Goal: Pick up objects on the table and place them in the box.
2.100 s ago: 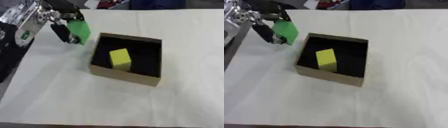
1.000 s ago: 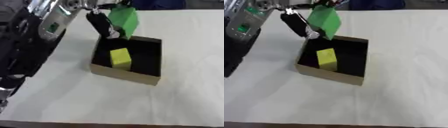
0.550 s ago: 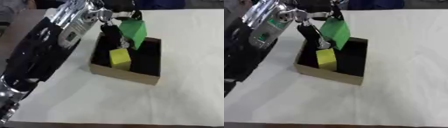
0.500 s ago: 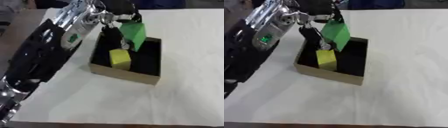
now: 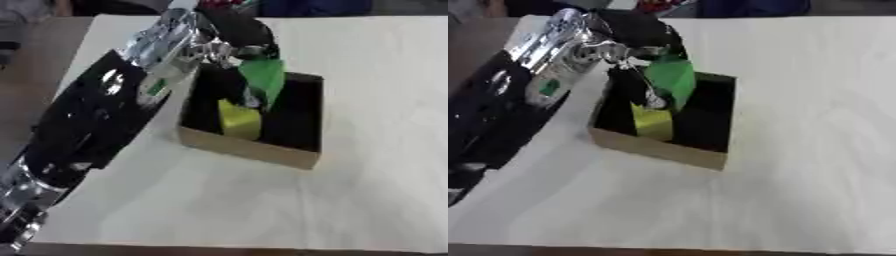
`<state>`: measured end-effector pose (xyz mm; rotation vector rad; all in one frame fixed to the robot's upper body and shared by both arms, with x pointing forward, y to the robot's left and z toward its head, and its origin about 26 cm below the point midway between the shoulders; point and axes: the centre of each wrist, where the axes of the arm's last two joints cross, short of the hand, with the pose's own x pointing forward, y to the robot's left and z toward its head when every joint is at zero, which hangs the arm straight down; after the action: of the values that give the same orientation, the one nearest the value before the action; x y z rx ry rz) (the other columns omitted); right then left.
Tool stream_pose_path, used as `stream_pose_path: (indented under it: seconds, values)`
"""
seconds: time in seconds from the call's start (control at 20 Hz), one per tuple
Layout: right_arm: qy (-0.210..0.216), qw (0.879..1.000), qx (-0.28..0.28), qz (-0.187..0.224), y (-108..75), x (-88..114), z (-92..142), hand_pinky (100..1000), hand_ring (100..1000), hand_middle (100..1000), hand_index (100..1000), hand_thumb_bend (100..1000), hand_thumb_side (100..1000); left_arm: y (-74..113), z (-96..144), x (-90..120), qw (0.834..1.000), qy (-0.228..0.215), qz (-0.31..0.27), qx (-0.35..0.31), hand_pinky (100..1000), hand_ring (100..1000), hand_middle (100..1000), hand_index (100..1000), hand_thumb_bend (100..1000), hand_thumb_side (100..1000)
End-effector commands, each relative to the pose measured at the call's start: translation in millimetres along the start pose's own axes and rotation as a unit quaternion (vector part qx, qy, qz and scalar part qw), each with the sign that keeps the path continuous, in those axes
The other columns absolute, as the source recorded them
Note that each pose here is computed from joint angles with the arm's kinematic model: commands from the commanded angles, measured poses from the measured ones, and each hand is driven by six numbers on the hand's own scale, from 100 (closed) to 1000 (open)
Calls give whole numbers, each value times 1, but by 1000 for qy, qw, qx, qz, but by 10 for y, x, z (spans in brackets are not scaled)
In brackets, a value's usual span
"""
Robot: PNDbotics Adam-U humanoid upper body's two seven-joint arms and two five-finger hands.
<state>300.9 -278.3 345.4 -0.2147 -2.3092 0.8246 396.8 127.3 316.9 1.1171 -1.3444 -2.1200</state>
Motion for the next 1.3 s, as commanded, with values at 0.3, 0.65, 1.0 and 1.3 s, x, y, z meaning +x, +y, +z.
stream_pose_path:
  seconds: [0.3, 0.65, 1.0, 1.3]
  values:
    - [-13, 1000, -5, 9, -60, 88, -5, 959, 917, 686, 884, 119, 711, 73, 79, -85, 999, 40, -28, 24, 949, 927, 838, 957, 621, 617]
    - [-11, 1000, -7, 7, -57, 80, 2, 959, 917, 685, 883, 120, 708, 161, 181, -106, 997, 45, -26, 62, 945, 927, 847, 970, 606, 625]
    - [-9, 1000, -9, 6, -58, 71, 10, 959, 917, 685, 881, 120, 704, 323, 395, -100, 991, 46, -12, 126, 926, 913, 830, 951, 535, 676]
    - [-9, 1000, -15, 7, -73, 70, 20, 958, 915, 686, 881, 125, 694, 428, 794, -94, 966, 69, 7, 250, 894, 882, 778, 919, 424, 725]
